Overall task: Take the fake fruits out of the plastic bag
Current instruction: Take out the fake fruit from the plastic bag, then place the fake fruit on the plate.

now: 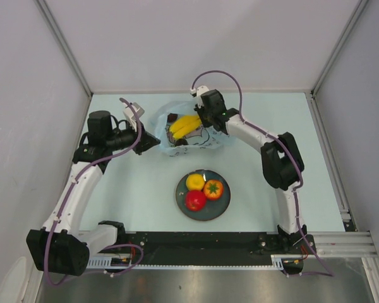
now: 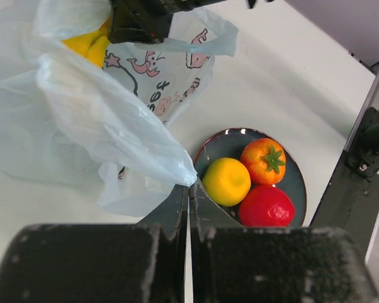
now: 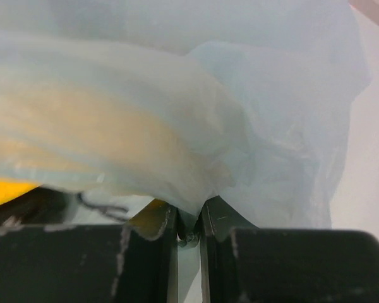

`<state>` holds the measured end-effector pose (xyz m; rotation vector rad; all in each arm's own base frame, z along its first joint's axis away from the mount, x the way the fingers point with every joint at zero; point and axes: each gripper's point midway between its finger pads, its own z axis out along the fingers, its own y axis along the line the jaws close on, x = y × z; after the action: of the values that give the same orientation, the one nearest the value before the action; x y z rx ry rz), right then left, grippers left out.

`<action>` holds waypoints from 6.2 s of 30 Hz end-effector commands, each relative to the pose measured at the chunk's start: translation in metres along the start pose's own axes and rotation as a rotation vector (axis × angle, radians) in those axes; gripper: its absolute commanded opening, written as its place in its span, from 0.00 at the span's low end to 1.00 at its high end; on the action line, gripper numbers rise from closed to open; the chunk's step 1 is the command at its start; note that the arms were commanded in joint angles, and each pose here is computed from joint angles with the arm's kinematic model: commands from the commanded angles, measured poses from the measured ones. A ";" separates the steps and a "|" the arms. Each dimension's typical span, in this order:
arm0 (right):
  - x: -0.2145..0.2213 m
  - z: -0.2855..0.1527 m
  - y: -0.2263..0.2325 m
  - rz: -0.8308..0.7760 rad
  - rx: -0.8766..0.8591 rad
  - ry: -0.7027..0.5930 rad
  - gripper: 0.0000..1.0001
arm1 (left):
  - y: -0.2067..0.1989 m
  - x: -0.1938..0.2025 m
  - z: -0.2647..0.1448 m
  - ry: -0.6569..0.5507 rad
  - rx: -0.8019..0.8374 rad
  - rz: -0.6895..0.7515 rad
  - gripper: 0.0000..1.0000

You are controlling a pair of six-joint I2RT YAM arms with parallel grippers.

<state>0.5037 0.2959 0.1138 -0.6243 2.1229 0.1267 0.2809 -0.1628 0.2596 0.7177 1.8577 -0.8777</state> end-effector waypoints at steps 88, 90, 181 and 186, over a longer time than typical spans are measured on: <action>-0.073 -0.192 0.040 -0.031 -0.386 -0.408 0.00 | 0.001 0.029 0.108 0.206 -0.051 -0.474 0.41; -0.070 -0.190 0.039 -0.038 -0.383 -0.400 0.00 | -0.002 0.028 0.109 0.203 -0.026 -0.465 0.29; -0.047 -0.031 -0.012 -0.093 -0.415 -0.154 0.90 | -0.027 0.071 0.133 0.312 0.093 0.414 0.00; -0.040 -0.034 -0.004 -0.098 -0.427 -0.137 0.91 | -0.028 0.075 0.148 0.312 0.100 0.316 0.00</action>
<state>0.5027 0.2967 0.1290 -0.9247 2.0218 0.6068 0.2874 -0.2655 0.1260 1.3095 1.9837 -0.5965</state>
